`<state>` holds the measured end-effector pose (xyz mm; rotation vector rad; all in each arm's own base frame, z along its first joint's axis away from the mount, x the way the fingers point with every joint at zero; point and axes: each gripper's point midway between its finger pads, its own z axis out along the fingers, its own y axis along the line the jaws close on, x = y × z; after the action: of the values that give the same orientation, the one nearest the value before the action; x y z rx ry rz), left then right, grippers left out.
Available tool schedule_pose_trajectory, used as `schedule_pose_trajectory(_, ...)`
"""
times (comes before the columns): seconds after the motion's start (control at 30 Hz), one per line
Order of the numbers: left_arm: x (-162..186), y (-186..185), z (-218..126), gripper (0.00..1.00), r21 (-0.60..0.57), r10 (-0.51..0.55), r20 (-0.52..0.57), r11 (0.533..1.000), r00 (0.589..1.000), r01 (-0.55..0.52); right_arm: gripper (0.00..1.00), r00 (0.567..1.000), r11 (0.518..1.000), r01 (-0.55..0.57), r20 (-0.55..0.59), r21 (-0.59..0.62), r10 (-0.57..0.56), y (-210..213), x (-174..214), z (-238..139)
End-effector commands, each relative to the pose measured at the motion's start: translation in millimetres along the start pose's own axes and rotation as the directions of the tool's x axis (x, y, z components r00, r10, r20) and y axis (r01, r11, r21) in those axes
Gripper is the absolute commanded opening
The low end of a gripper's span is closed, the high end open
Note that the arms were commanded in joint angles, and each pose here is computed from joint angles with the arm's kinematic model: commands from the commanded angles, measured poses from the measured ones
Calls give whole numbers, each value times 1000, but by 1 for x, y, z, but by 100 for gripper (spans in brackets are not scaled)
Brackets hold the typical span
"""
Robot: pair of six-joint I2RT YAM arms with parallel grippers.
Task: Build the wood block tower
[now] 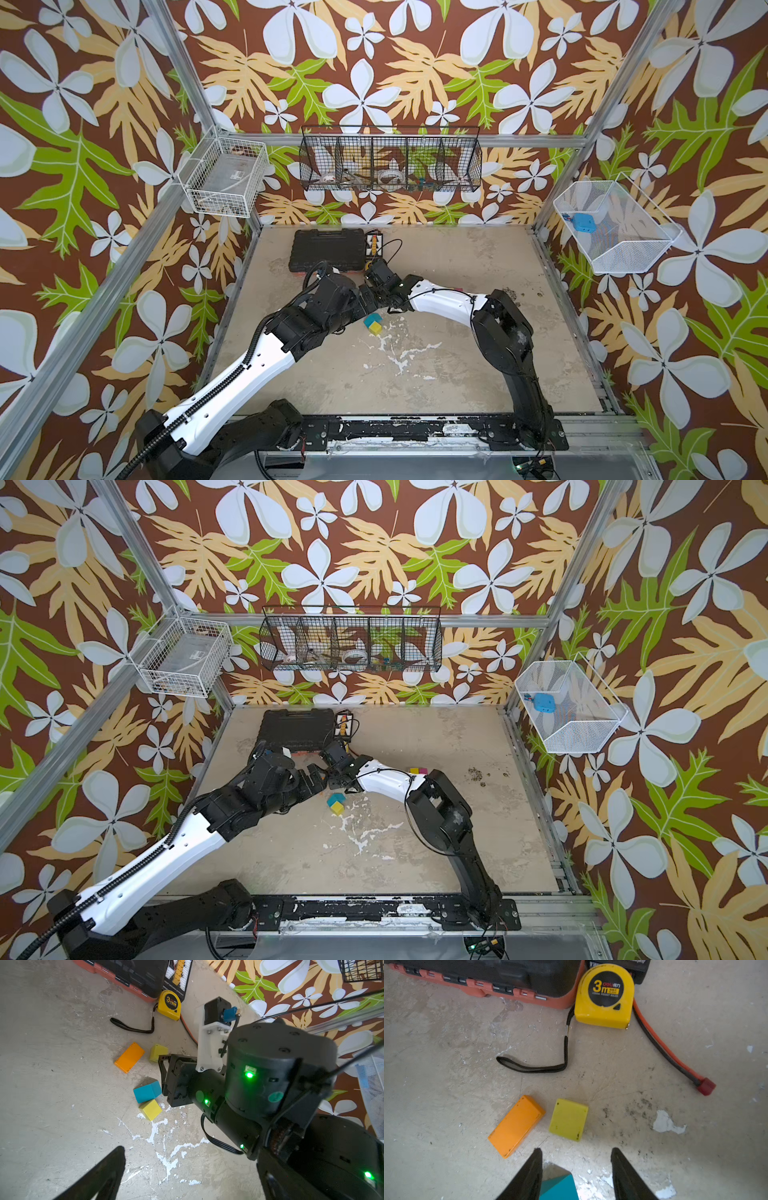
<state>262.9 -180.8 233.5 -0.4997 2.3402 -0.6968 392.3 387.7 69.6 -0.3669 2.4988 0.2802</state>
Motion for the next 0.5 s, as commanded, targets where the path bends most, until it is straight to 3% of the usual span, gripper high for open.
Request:
schedule_pose_trajectory(0.0, -3, -1, -8, 100, 14, -11, 14, 1000, 1000, 11, 53, 1000, 999, 25, -18, 38, -24, -3, 3, 7)
schedule_pose_trajectory(0.23, -36, 43, -42, 100, -114, 13, 258, 993, 966, 17, 51, 999, 997, 42, -33, 68, -40, -4, 3, 23)
schedule_pose_trajectory(0.33, -33, 77, -29, 100, -192, 41, 316, 981, 948, 22, 49, 998, 997, 46, -39, 67, -43, -1, 2, 29)
schedule_pose_trajectory(0.47, -17, 98, 8, 100, -196, 141, 269, 976, 953, -90, 48, 998, 995, 56, -45, 85, -52, -2, 0, 35)
